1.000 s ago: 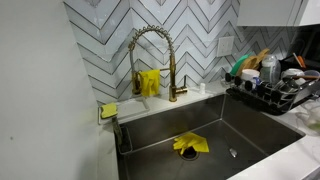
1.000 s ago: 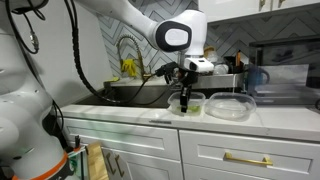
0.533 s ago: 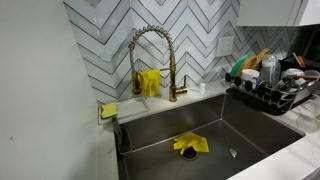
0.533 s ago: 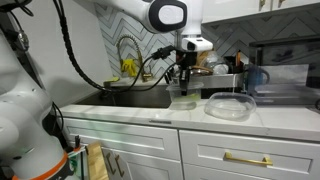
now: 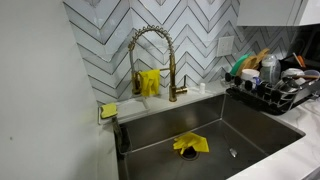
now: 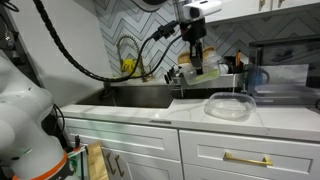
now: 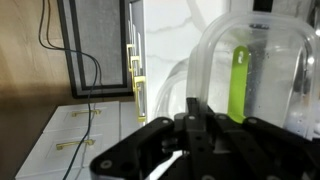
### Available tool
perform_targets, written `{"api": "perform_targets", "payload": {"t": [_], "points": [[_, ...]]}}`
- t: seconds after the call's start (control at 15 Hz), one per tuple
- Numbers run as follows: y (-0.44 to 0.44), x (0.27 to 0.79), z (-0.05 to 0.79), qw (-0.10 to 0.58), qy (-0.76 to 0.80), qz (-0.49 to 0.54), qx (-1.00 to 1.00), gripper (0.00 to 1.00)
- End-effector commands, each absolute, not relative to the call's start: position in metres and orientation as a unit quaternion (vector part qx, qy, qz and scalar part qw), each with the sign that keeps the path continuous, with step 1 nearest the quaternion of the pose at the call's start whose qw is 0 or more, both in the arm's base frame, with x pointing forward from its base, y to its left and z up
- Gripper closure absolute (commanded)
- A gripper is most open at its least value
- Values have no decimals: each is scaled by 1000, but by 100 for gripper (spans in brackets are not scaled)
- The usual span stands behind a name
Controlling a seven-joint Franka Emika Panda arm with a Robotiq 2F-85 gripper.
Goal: Stack the containers and put them in the sink
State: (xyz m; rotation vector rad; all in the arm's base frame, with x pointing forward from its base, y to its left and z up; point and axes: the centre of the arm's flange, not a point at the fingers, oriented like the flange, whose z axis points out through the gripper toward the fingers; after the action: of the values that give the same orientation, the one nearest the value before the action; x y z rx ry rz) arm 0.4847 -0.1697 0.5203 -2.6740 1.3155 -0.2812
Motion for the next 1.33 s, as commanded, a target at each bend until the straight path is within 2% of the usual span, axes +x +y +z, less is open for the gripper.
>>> {"api": "perform_targets", "payload": {"t": [0.0,0.4,0.47,0.67,0.73,1.27], "points": [[-199,499,499,87,471,-132,-868,99],[-219,513,471,103,482,-184,-850,99],[-216,514,480,89,485,-175,-852,95],[-218,517,474,91,484,-178,-852,95],[-218,517,474,91,484,-179,-851,99],[-234,542,444,130,507,-107,-845,99]]}}
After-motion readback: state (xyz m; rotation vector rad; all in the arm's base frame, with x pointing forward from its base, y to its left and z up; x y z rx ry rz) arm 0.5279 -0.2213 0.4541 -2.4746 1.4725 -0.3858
